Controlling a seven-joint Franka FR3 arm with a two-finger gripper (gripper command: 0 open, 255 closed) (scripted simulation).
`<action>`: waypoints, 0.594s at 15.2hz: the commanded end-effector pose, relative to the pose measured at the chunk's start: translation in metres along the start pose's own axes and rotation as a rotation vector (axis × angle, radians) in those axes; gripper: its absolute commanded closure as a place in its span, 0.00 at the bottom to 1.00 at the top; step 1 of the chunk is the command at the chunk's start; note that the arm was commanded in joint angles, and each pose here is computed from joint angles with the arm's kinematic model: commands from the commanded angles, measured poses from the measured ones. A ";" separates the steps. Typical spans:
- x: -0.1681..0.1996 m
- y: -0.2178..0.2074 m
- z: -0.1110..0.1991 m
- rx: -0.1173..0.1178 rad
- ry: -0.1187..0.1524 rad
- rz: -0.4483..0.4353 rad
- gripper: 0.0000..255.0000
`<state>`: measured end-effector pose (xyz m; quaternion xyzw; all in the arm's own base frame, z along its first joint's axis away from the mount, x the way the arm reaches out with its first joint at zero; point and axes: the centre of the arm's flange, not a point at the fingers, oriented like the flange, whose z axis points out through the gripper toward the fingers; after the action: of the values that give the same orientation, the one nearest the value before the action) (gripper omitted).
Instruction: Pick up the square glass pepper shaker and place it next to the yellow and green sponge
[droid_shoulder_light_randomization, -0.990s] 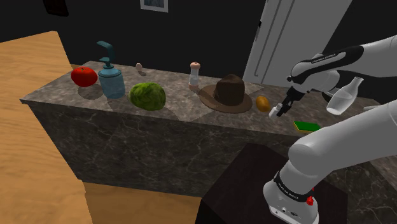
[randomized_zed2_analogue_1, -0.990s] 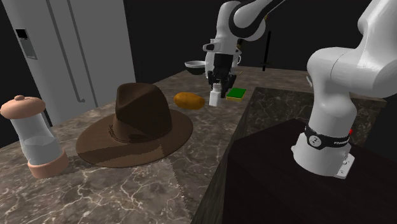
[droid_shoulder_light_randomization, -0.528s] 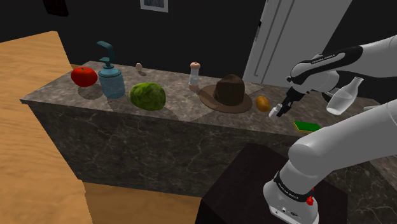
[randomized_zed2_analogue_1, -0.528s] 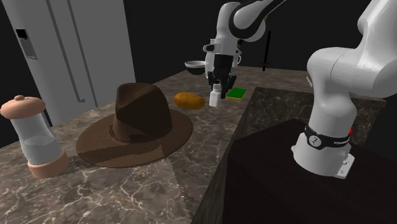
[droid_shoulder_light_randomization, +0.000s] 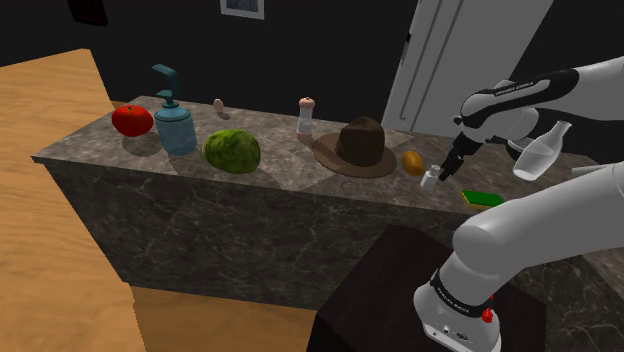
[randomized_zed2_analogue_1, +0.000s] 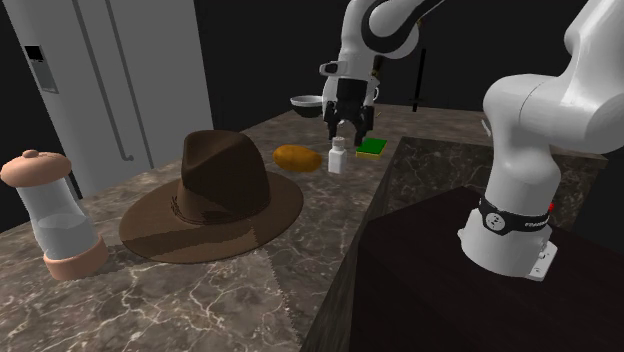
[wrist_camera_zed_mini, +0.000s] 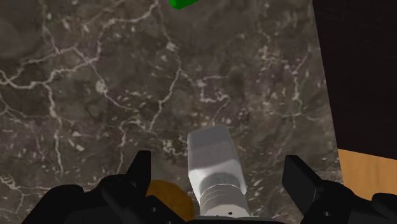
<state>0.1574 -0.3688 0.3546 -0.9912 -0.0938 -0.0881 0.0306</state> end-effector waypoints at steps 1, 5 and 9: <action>-0.001 0.000 -0.023 0.001 -0.001 0.000 0.00; -0.001 0.000 -0.034 0.001 -0.001 0.000 0.00; -0.001 0.000 -0.034 0.002 -0.001 0.000 0.00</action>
<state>0.1511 -0.3715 0.3874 -0.9912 -0.0937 -0.0876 0.0313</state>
